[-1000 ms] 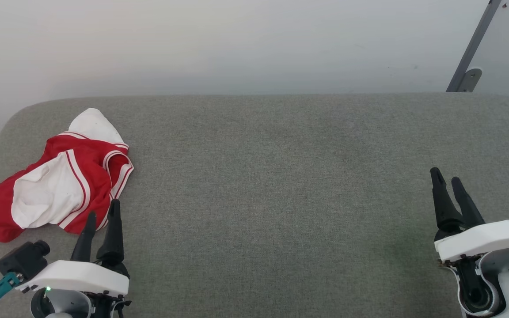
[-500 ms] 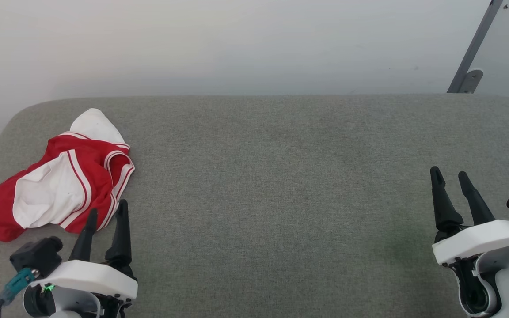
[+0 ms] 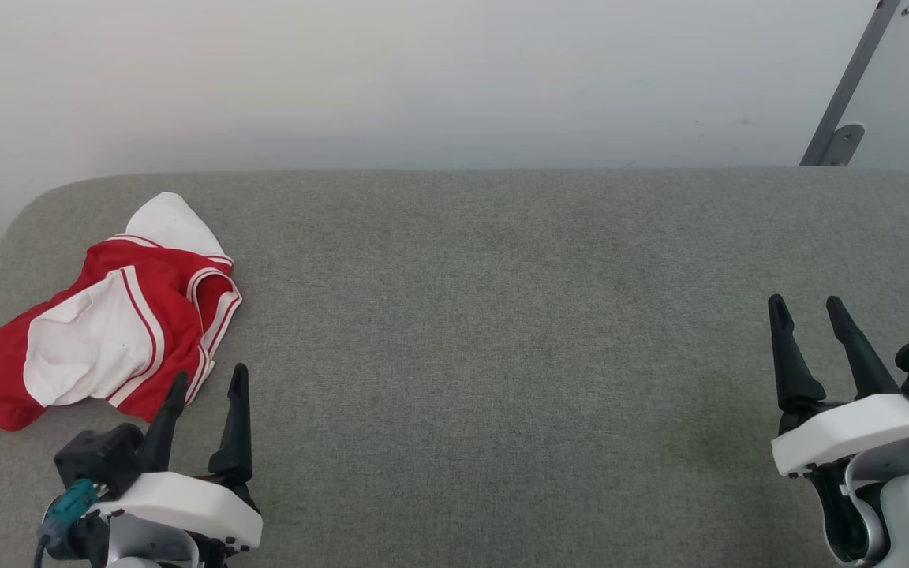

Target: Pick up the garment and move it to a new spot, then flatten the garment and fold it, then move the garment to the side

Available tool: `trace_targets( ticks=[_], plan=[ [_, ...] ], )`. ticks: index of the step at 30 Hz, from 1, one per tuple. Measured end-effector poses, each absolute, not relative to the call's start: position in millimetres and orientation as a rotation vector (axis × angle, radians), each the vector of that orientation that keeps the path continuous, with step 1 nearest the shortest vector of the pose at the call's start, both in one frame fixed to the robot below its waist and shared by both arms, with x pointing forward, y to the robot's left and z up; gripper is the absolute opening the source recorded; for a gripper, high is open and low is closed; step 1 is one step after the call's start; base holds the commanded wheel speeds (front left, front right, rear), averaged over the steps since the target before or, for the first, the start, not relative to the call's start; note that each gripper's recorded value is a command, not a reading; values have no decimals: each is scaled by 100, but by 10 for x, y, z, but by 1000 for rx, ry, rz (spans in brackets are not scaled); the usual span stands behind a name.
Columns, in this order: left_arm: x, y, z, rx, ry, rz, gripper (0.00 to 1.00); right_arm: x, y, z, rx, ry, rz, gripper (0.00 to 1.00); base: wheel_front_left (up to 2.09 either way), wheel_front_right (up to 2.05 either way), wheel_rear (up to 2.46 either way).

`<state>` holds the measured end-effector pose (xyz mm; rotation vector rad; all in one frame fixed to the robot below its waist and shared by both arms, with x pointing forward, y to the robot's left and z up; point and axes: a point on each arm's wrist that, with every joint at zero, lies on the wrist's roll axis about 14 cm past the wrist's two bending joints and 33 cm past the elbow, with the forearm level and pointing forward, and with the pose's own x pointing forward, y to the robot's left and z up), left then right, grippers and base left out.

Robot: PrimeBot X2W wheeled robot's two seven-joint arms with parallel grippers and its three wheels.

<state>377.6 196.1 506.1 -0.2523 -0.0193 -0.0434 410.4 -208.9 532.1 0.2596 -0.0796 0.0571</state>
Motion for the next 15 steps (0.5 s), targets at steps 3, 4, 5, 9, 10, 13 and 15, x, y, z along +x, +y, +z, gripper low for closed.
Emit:
trace_targets(
  ticks=[3, 4, 5, 9, 10, 13, 15],
  plan=[
    [3772, 1952, 5060, -220, -20, -46, 100, 4109, -2090, 5336, 228, -86, 60, 100, 0, 0, 0],
    [3770, 1950, 5064, -213, -24, -46, 100, 4109, -2093, 5344, 217, -91, 60, 100, 0, 0, 0],
    [3768, 1947, 5064, -205, -24, -48, 100, 4110, -2093, 5348, 206, -92, 61, 100, 0, 0, 0],
    [3763, 1939, 5066, -180, -29, -52, 100, 4116, -2105, 5386, 182, -110, 58, 100, 0, 0, 0],
    [3761, 1938, 5068, -171, -31, -52, 100, 4118, -2104, 5395, 177, -114, 58, 100, 0, 0, 0],
    [3756, 1941, 5061, -150, -32, -53, 100, 4122, -2093, 5414, 155, -122, 63, 100, 0, 0, 0],
    [3752, 1948, 5057, -140, -34, -52, 100, 4124, -2094, 5436, 156, -133, 61, 100, 0, 0, 0]
  ],
)
